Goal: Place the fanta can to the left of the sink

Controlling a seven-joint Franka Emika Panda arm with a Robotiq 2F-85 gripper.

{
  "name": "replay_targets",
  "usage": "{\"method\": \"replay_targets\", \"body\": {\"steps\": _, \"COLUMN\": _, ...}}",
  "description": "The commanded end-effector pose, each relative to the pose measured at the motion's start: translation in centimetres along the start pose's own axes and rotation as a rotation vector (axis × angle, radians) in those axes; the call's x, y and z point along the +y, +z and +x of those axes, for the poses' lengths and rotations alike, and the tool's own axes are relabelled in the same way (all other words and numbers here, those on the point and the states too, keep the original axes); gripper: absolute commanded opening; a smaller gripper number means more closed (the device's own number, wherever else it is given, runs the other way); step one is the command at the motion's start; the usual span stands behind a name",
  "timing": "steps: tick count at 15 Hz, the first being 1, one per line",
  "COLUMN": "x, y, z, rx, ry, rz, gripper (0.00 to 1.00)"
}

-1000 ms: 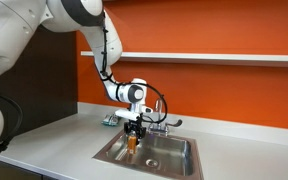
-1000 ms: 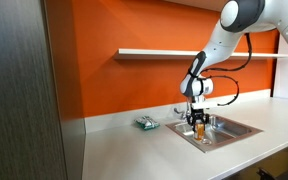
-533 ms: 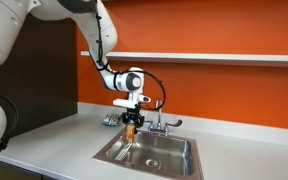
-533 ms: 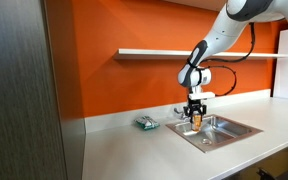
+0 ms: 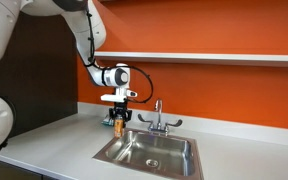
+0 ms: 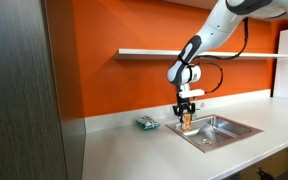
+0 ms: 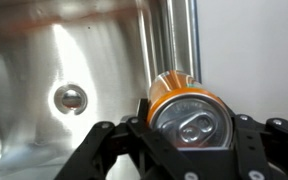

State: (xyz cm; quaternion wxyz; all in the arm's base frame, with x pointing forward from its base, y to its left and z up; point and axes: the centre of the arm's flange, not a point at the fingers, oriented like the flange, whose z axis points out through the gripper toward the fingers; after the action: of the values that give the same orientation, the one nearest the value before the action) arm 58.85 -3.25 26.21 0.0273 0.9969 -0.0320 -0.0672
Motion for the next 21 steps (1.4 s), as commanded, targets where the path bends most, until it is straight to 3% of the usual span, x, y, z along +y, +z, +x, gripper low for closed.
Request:
{"method": "replay_targets", "body": {"steps": 1, "x": -4.1, "y": -1.1, "z": -0.5, "rx": -0.012, "ry": -0.091, "rz": -0.023, "gripper": 0.38}}
{"method": "replay_targets", "body": {"steps": 9, "x": -11.5, "y": -0.1, "z": -1.3, "rx": -0.012, "ry": -0.256, "rz": -0.014, "gripper": 0.38}}
{"method": "replay_targets", "body": {"steps": 21, "x": -13.4, "y": 2.2, "z": -2.1, "rx": -0.037, "ry": -0.322, "rz": -0.004, "gripper": 0.38}}
